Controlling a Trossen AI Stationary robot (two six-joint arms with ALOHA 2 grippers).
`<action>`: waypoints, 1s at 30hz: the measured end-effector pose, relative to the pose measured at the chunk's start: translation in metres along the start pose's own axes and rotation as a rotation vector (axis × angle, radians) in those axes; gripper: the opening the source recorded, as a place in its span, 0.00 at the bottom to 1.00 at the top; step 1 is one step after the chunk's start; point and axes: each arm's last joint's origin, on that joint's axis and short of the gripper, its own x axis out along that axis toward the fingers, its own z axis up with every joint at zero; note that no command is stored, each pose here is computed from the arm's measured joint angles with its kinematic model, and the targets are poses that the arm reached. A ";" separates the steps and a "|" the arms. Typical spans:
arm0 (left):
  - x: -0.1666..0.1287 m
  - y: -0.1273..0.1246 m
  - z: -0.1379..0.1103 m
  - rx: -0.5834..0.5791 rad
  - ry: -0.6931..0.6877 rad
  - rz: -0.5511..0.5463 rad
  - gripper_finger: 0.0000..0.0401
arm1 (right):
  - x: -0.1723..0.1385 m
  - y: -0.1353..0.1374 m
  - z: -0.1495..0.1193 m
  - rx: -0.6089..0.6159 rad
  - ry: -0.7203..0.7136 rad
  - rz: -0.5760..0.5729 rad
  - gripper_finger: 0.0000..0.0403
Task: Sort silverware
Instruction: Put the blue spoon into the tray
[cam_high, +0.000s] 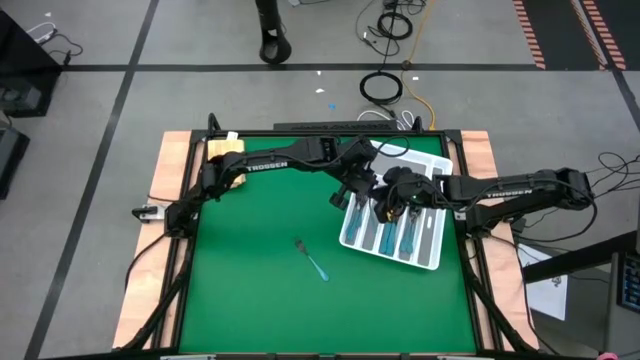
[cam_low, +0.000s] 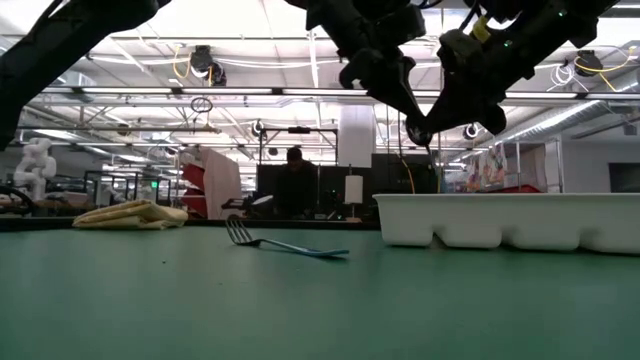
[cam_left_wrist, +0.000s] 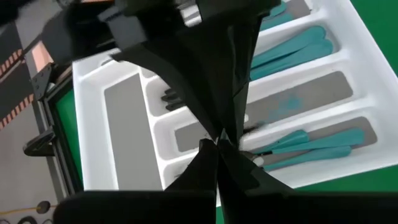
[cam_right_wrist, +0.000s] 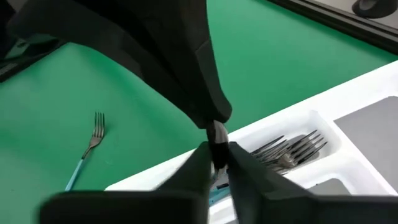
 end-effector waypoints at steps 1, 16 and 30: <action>0.000 0.000 0.001 0.001 -0.003 0.002 0.00 | 0.000 0.000 0.000 -0.003 0.001 0.000 0.04; -0.001 0.007 -0.003 -0.078 0.081 0.119 0.06 | 0.000 -0.001 0.001 0.031 -0.020 -0.028 0.00; -0.052 0.040 -0.030 -0.172 0.162 0.292 0.13 | -0.001 -0.001 0.004 0.156 -0.083 -0.057 0.00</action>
